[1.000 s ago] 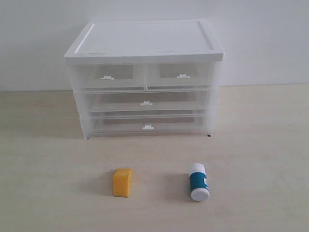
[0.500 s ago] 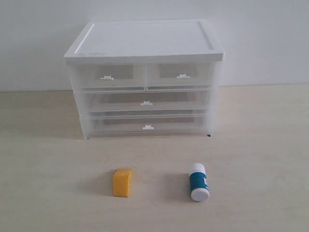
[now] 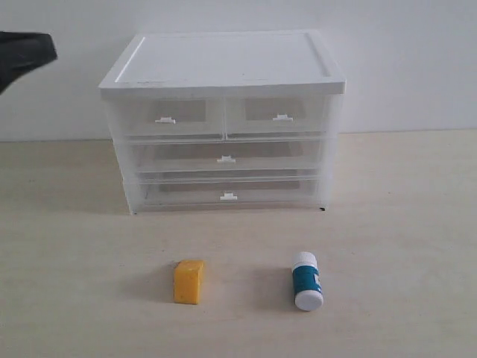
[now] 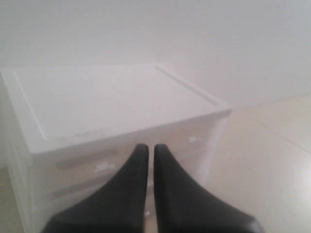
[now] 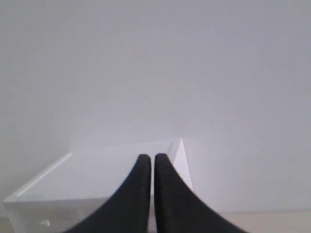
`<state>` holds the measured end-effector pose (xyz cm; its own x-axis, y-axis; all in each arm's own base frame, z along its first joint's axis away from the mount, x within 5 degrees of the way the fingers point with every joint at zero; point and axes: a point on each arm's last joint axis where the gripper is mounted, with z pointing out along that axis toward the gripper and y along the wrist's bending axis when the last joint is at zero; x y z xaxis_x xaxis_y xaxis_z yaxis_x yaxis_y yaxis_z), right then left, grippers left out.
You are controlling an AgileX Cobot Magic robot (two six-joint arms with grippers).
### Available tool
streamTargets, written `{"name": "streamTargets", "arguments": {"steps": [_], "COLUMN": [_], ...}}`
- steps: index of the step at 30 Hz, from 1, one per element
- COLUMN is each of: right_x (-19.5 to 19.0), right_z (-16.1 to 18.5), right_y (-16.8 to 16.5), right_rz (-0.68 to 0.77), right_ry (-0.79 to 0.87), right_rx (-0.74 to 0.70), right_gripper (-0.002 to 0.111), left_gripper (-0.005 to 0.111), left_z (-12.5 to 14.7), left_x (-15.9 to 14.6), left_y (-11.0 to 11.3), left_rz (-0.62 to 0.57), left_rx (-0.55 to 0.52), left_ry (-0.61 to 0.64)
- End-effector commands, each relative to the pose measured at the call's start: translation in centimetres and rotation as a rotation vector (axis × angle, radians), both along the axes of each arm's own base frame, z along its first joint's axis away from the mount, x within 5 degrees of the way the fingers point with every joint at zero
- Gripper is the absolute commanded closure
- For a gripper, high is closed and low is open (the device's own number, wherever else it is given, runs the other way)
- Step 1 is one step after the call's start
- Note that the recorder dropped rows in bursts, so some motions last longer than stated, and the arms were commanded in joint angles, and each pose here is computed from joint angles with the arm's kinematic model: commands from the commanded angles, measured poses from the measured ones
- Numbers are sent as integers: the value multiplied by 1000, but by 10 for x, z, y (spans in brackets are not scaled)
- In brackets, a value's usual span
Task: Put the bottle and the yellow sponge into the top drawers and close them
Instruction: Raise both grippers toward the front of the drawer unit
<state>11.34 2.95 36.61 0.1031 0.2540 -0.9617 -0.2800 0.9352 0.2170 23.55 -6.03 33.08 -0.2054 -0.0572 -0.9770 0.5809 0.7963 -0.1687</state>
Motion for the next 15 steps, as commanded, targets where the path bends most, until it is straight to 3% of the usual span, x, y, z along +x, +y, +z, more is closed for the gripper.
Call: {"name": "streamTargets", "arguments": {"steps": [1, 3, 5, 7, 12, 15], "right_x": [27, 38, 51, 61, 83, 93], "right_z": [-13, -20, -28, -36, -53, -58], "right_y": [7, 10, 13, 16, 22, 24], "right_rz": [1, 1, 0, 0, -3, -7], "right_ry": [110, 148, 190, 232, 296, 287], "right_rx": [-32, -42, -52, -48, -61, -59], "right_gripper": [108, 108, 108, 108, 108, 108], "left_gripper": [103, 103, 103, 103, 103, 101], "left_z": [-22, -33, -42, -52, -73, -77], "left_x": [24, 31, 41, 53, 73, 83], "left_y": [-8, -14, -17, -18, -27, -39], "left_rz": [-143, -238, -255, -210, -97, -103], "left_rx": [118, 167, 176, 234, 540, 577], "left_ry": [52, 16, 38, 68, 15, -23]}}
